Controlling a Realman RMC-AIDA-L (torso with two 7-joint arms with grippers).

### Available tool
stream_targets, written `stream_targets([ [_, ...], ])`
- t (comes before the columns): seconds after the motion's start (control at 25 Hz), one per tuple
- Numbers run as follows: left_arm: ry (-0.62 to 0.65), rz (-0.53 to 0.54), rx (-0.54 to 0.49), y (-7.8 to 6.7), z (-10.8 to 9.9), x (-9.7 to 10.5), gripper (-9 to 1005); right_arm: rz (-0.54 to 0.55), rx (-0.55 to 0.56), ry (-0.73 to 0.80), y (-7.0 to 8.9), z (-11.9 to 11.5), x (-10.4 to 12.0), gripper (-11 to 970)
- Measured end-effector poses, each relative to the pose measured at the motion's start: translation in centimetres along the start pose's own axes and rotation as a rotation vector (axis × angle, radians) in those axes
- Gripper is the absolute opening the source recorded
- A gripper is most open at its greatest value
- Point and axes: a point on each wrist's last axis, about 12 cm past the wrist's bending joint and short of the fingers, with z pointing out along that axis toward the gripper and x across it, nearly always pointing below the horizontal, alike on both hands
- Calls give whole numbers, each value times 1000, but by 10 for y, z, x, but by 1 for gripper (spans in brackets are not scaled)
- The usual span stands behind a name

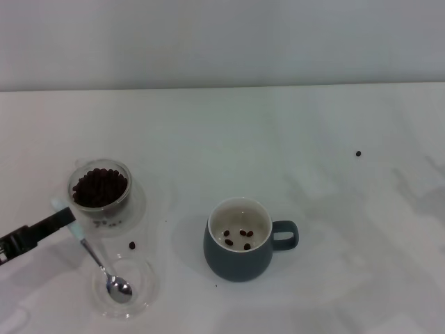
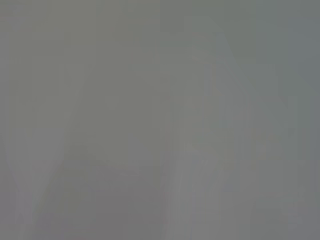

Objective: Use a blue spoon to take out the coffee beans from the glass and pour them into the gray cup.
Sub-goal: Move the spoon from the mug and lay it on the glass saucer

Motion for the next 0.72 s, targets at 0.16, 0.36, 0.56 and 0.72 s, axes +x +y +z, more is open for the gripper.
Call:
stream_targets([
  [0.16,-10,4,-5,1,-5,-3,120,0,2,7,0,0,1,726],
  [0.36,-12,15,-17,3,-8,-6,120,1,2,7,0,0,1,726],
  [0.56,-9,27,-28,5,-8,-5,121,4,2,2,1,0,1,726],
  [0.72,0,37,-34,5,-5,-5,121,7,3,2,3,0,1,726],
])
